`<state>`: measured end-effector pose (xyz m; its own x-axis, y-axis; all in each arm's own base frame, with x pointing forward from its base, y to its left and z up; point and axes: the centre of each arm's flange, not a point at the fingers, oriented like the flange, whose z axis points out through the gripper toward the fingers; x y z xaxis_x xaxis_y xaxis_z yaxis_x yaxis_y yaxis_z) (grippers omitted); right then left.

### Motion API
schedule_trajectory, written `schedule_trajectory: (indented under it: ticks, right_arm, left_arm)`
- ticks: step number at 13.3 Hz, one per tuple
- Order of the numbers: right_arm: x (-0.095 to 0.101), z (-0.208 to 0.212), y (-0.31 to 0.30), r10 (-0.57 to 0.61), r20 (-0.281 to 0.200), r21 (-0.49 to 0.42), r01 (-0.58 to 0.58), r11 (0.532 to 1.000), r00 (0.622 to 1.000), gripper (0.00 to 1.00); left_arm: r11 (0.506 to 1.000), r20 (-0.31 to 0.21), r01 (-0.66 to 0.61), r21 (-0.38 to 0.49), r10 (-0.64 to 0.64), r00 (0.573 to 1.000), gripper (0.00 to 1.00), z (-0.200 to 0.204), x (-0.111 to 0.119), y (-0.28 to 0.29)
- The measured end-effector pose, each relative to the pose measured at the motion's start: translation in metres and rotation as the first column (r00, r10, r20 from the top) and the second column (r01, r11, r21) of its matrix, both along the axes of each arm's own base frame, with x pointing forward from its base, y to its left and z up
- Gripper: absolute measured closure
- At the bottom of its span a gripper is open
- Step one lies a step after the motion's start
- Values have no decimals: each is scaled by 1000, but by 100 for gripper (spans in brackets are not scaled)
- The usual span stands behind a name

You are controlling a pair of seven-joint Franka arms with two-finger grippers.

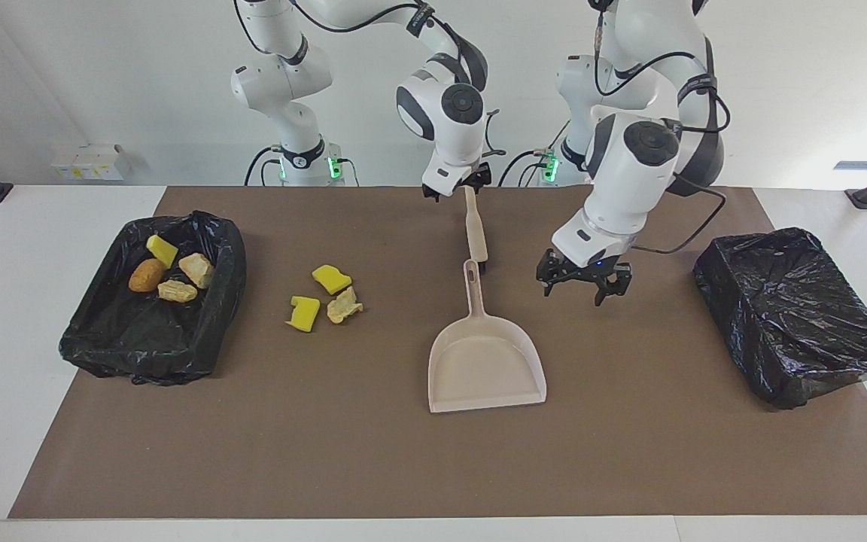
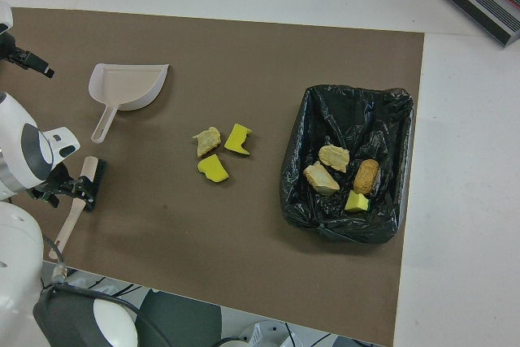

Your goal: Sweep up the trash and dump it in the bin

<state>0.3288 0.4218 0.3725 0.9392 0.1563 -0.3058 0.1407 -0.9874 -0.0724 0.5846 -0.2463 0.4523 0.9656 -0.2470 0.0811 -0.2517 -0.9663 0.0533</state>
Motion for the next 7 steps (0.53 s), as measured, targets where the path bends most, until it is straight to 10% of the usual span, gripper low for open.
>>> schedule_trajectory:
  ticks: [7]
  right_arm:
    - [-67, -37, 21, -103, 25, -22, 103, 994, 994, 6]
  left_arm:
    - [998, -15, -59, -8, 58, 998, 0, -62, -38, -99]
